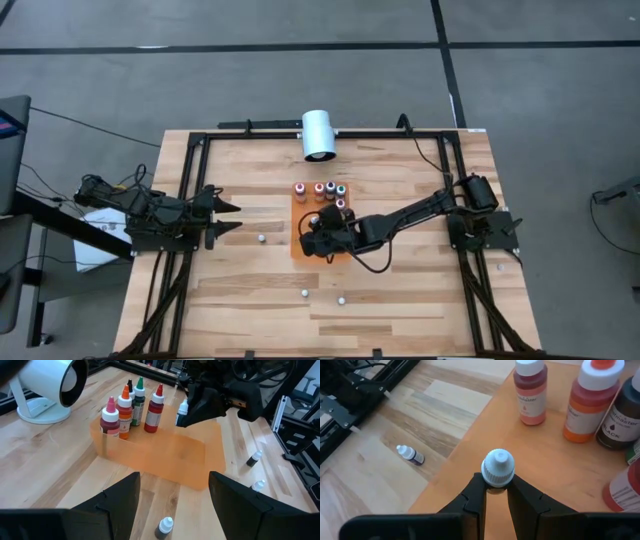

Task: Pick & Place food coloring
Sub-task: Put the small light green food coloring bottle into the bin

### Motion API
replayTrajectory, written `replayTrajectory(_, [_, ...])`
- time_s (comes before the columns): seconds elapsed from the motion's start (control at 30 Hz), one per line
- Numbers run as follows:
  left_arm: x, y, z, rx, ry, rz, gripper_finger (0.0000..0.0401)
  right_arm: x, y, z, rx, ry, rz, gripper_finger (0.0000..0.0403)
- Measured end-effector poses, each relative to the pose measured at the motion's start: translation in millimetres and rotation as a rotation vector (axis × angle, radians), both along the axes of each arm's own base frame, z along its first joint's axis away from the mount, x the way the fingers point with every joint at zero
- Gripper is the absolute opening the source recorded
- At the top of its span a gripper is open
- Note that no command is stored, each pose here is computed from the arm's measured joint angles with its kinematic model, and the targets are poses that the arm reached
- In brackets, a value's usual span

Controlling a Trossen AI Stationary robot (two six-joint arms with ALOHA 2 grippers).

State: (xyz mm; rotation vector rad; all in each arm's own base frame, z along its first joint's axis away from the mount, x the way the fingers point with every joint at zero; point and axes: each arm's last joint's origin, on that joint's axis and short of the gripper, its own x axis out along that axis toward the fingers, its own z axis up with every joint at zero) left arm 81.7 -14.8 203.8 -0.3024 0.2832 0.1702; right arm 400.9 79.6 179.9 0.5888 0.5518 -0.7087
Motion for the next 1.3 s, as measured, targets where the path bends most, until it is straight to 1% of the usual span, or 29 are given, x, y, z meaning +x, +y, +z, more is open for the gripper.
replayTrajectory(0.23, [-0.2, 0.2, -0.7, 0.005, 0.007, 0.006, 0.0229, 0.3, 2.8, -0.1, 0.001, -0.007, 0.007, 0.0059])
replayTrajectory(0.3, [-0.3, 0.6, -0.6, 0.009, 0.006, 0.018, 0.0229, 5.9, 6.1, -8.7, 0.005, -0.03, 0.01, 0.0058])
replayTrajectory(0.37, [-0.3, 0.9, -0.7, 0.012, 0.005, 0.027, 0.0229, 7.7, 8.4, -21.4, 0.01, -0.009, 0.021, 0.0058])
replayTrajectory(0.43, [-0.3, 1.0, -0.6, 0.013, 0.005, 0.03, 0.0229, 16.9, 13.5, -28.1, 0.037, -0.034, 0.031, 0.0058])
replayTrajectory(0.53, [-0.4, 0.9, -0.7, 0.011, 0.006, 0.027, 0.0229, 21.9, 16.2, -34.6, 0.033, 0.007, 0.028, 0.0058])
replayTrajectory(0.67, [-0.4, 0.9, -0.8, 0.009, 0.007, 0.028, 0.0229, 27.0, 18.1, -33.4, 0.014, 0.044, 0.028, 0.0058])
replayTrajectory(0.87, [-0.4, 0.9, -0.7, 0.007, 0.005, 0.027, 0.0229, 28.2, 13.8, -33.1, 0.01, 0.056, 0.035, 0.0058])
replayTrajectory(1.03, [-0.3, 0.8, -0.7, 0.008, 0.005, 0.026, 0.0229, 29.6, 10.2, -33.7, 0.052, 0.064, 0.056, 0.0058])
replayTrajectory(1.2, [-0.3, 0.8, -0.7, 0.011, 0.006, 0.025, 0.0229, 29.8, 9.8, -33.5, 0.036, 0.066, 0.06, 0.0058])
replayTrajectory(1.3, [-0.3, 0.9, -0.6, 0.011, 0.005, 0.026, 0.0229, 30.9, 7.8, -33.4, 0.05, 0.067, 0.076, 0.0058])
